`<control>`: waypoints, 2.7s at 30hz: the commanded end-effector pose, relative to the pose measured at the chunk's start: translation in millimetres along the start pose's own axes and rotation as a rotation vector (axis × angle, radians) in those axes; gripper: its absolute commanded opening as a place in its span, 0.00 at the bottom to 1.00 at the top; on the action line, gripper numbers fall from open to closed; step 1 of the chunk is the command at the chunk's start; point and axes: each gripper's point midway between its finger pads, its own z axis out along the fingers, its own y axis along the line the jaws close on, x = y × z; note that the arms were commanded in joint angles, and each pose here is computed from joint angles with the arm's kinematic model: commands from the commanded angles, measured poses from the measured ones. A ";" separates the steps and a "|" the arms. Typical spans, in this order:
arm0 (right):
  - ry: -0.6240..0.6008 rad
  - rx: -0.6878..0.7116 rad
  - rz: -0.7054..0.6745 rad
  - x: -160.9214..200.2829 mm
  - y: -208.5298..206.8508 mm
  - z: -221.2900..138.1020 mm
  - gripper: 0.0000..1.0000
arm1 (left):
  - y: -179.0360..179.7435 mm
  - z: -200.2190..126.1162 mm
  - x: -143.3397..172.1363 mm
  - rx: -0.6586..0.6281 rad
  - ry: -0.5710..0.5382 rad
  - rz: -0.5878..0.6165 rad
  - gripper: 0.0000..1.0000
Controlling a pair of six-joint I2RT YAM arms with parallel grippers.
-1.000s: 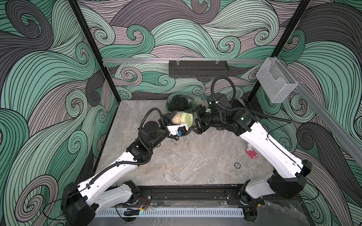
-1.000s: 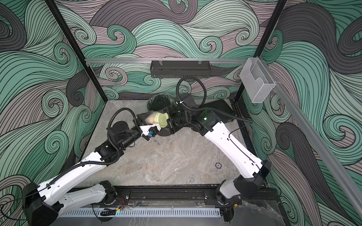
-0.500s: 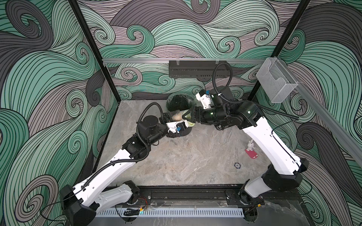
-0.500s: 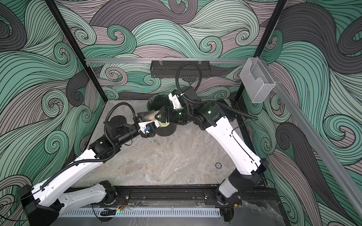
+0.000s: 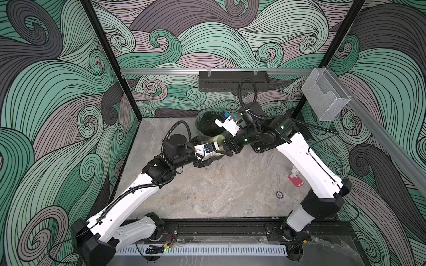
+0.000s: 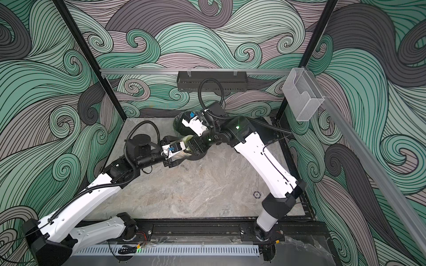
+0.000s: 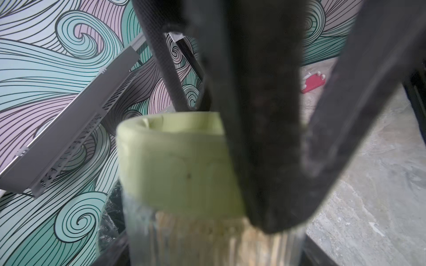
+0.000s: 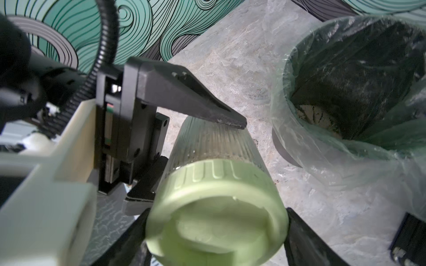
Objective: Empty expired oatmeal from jars
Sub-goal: Unscrew the lid from the jar.
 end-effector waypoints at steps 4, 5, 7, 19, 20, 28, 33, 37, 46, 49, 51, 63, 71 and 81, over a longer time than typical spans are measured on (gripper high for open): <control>0.109 -0.136 -0.414 39.8 22.9 12.2 0.13 | 51.5 -31.6 -80.7 -0.144 -0.251 0.034 0.00; 0.109 -0.144 -0.460 42.4 23.9 12.4 0.13 | 51.8 -31.8 -81.2 -0.145 -0.254 0.033 0.00; 0.096 -0.128 -0.546 41.3 20.1 11.6 0.11 | 50.9 -31.8 -81.3 -0.139 -0.257 0.029 0.00; 0.032 -0.131 -0.565 31.2 17.0 -0.3 0.74 | 50.4 -31.8 -76.6 -0.138 -0.242 0.023 0.00; 0.036 -0.120 -0.575 31.9 15.4 -1.1 0.81 | 50.3 -31.3 -75.6 -0.137 -0.239 0.022 0.00; 0.061 -0.026 -0.623 35.2 0.8 -7.2 0.99 | 52.7 -32.5 -77.3 -0.139 -0.238 0.024 0.00; 0.071 0.063 -0.610 36.1 -19.2 -15.1 0.99 | 52.7 -33.4 -77.3 -0.140 -0.238 0.024 0.00; 0.059 0.114 -0.571 38.9 -31.3 -25.2 0.99 | 52.7 -33.5 -76.7 -0.142 -0.235 0.028 0.00; -0.100 0.478 -0.075 14.4 -84.8 -80.9 0.99 | 59.4 -27.8 -67.4 -0.200 -0.216 0.065 0.00; -0.157 0.556 0.338 22.6 -92.0 -105.7 0.99 | 67.7 -25.0 -62.0 -0.282 -0.220 0.139 0.00; -0.192 0.534 0.656 37.0 -85.7 -114.8 0.99 | 73.3 -23.8 -59.0 -0.339 -0.218 0.192 0.00; -0.314 -0.037 1.856 10.9 -19.5 -77.9 0.99 | 82.9 -27.6 -59.7 -0.534 -0.166 0.442 0.00; -0.368 -0.065 2.109 -11.5 -26.4 -49.4 0.99 | 77.4 -25.5 -61.5 -0.528 -0.166 0.461 0.00; -0.388 -0.108 2.147 -26.8 -32.2 -30.5 0.99 | 74.0 -27.2 -61.5 -0.518 -0.169 0.452 0.00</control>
